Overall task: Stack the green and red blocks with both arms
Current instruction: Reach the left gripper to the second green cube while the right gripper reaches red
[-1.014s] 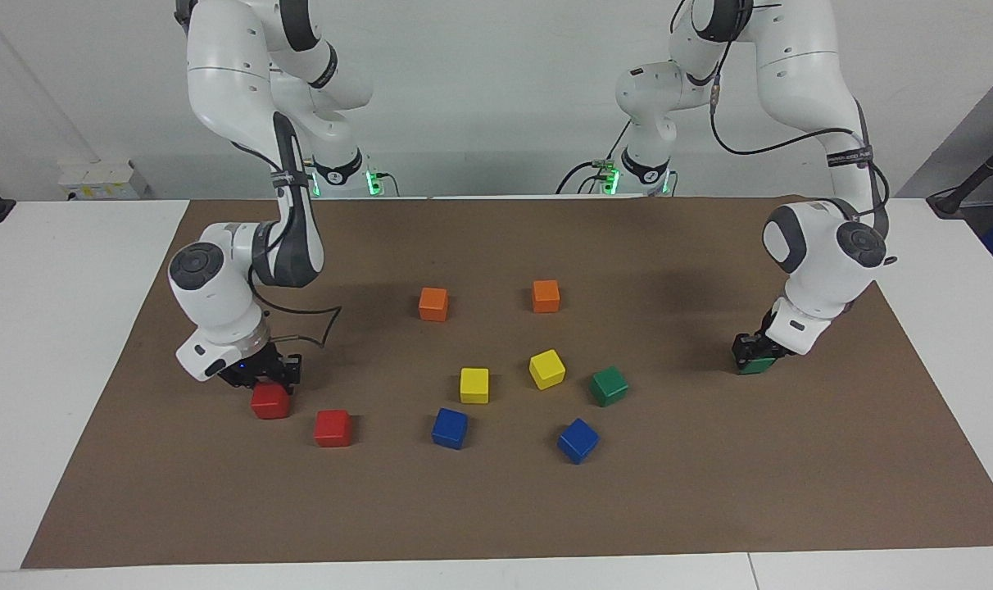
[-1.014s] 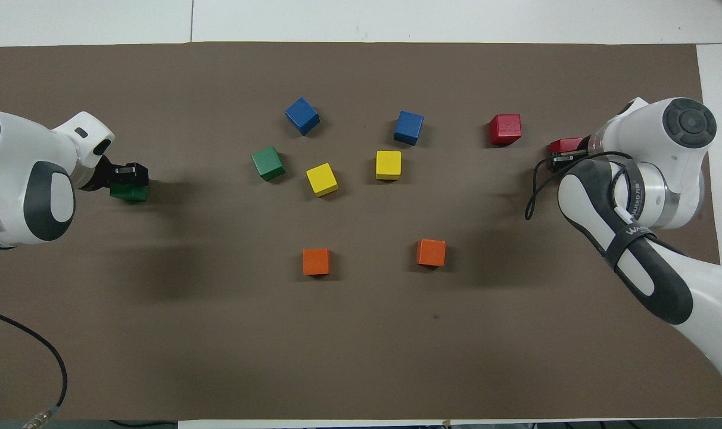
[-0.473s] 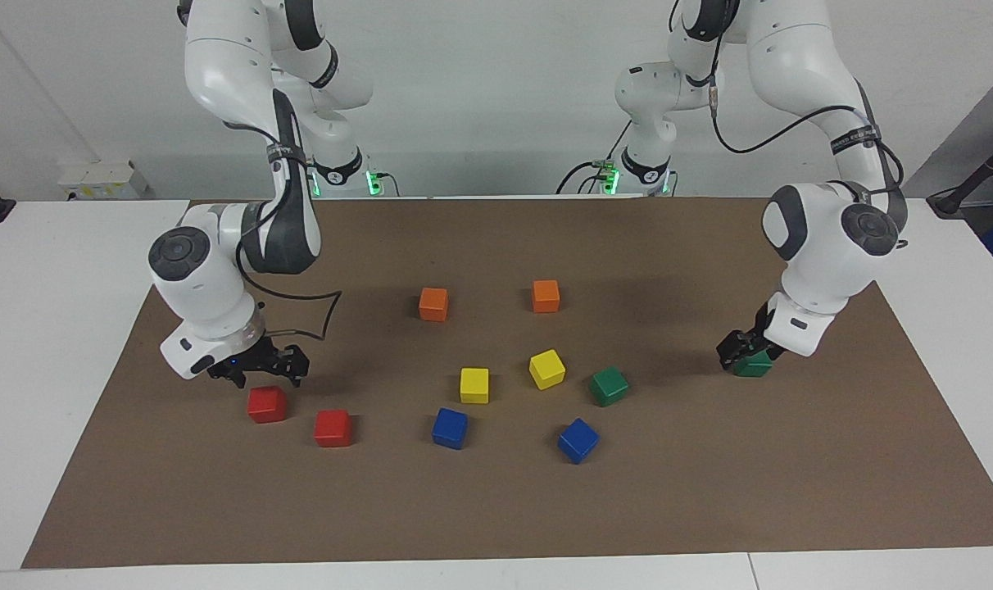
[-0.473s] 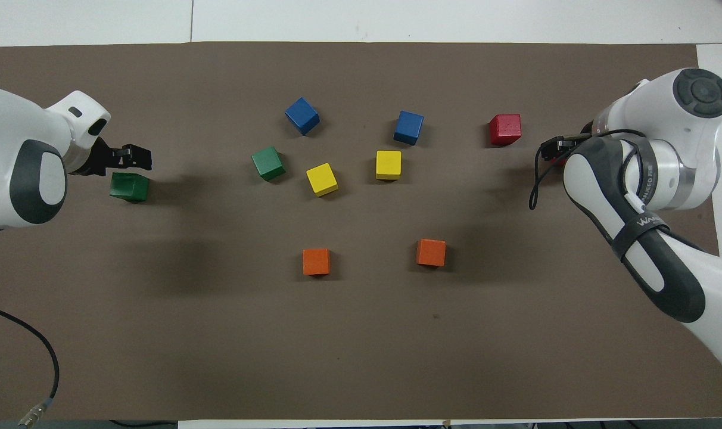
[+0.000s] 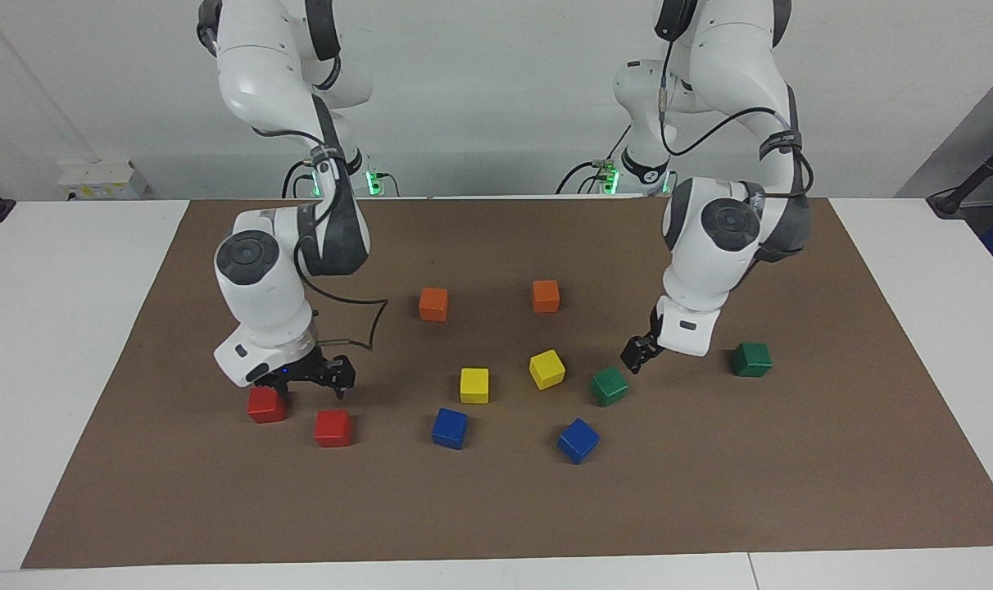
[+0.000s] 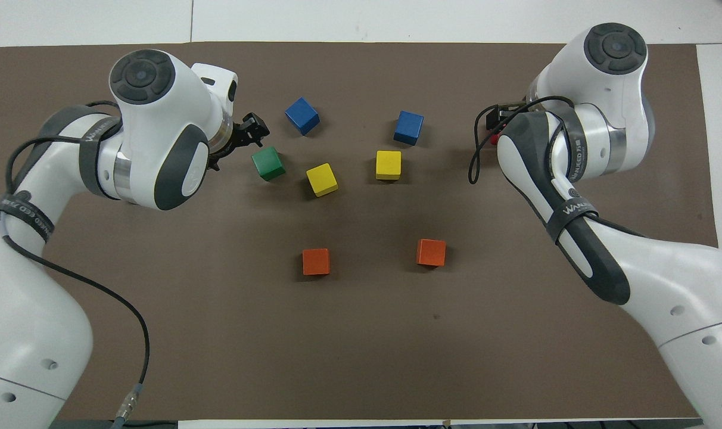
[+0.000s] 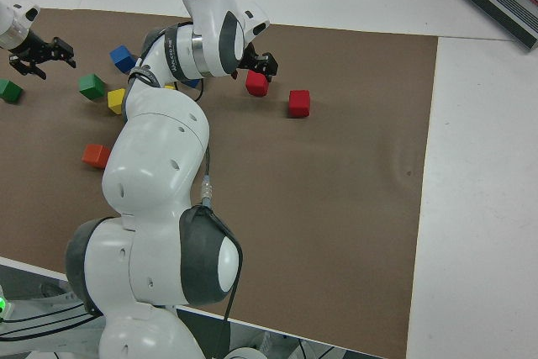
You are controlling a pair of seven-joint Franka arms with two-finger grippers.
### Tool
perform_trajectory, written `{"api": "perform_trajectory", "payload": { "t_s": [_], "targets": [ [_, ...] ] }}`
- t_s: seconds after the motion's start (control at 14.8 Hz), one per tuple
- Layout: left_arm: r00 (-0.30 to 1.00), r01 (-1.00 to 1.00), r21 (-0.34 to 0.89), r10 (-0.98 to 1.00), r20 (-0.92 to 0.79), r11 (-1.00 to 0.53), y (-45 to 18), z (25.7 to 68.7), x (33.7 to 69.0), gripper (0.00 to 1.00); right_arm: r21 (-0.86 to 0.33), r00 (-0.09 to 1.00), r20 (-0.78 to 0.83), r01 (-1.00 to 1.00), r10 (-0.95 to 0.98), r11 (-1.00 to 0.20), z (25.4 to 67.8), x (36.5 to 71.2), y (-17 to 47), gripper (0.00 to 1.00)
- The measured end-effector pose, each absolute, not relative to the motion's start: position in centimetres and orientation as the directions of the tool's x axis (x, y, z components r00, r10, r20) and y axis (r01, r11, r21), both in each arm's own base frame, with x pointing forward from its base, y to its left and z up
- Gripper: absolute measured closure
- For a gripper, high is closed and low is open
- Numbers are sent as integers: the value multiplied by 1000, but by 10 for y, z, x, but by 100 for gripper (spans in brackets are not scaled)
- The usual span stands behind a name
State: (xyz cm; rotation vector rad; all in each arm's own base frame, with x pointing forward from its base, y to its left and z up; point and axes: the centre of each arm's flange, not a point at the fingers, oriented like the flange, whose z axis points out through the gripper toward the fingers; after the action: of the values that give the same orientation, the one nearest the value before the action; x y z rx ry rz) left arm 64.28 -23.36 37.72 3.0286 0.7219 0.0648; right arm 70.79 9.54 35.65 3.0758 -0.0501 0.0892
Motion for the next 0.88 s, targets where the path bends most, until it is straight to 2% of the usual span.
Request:
{"api": "perform_trajectory", "payload": {
  "t_s": [0.41,0.88],
  "targets": [
    [867,491,71,495,59,-868,-242,354,657,0,59,994,96,-53,-48,-997,345,722,93,0],
    [877,470,46,472,85,-881,-253,321,644,0,59,994,97,-50,-44,-997,313,726,98,0]
  ]
}}
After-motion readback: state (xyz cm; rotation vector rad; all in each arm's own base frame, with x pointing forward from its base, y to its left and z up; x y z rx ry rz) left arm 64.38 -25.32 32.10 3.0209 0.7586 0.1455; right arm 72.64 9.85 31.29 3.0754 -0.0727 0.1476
